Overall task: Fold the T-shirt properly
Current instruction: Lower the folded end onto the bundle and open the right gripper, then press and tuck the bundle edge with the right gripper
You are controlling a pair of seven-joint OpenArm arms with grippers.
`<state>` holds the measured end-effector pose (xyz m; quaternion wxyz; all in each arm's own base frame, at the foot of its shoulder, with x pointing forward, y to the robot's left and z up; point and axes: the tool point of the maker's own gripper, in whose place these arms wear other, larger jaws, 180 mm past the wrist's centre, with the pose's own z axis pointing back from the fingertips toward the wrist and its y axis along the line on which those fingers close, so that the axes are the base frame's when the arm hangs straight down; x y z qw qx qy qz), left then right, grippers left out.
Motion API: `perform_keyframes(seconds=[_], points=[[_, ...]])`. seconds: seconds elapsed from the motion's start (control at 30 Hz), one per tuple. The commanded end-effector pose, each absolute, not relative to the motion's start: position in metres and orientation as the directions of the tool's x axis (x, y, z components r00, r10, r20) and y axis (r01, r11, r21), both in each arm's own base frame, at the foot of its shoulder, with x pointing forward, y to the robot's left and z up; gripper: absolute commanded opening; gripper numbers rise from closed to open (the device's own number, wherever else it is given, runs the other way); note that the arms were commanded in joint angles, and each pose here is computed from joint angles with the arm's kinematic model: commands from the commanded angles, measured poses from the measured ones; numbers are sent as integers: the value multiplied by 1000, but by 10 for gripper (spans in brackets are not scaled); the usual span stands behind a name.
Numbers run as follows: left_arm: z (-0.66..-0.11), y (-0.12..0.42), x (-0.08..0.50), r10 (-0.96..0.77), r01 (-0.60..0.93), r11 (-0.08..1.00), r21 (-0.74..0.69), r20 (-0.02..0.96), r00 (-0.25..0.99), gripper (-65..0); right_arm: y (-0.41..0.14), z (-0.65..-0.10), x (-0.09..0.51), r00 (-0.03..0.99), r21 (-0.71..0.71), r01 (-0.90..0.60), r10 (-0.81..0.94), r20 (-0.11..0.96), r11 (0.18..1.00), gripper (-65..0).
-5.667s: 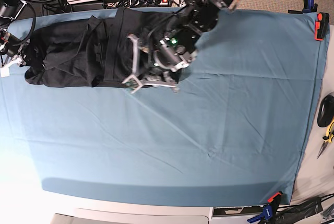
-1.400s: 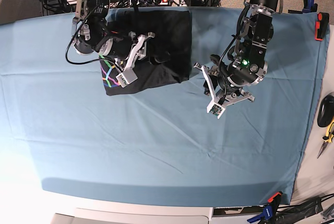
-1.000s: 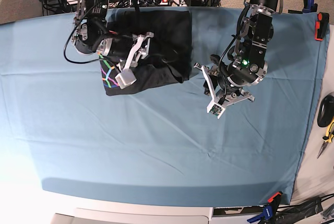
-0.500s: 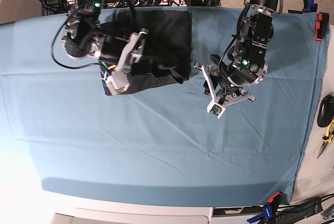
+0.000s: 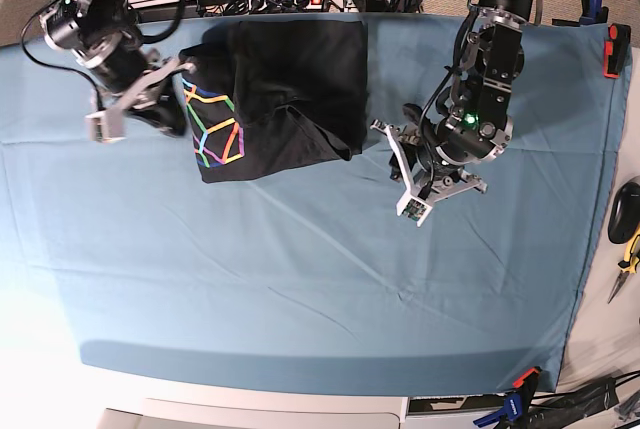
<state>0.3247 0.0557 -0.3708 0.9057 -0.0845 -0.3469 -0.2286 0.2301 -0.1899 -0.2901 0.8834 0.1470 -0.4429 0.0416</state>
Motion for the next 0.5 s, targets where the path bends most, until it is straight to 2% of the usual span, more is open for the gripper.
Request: perform_keyframes(seconds=[0.0, 0.27, 0.47], points=[[-357, 53, 334, -342, 475, 880, 9, 705, 621, -465, -187, -278, 237, 559, 222, -213, -67, 826, 951, -650], [-357, 52, 333, -345, 479, 878, 8, 706, 619, -465, -169, -313, 242, 666, 154, -173, 1, 746, 973, -650], [-357, 52, 333, -345, 479, 878, 9, 706, 619, -465, -141, -335, 236, 728, 134, -228, 77, 681, 964, -650]])
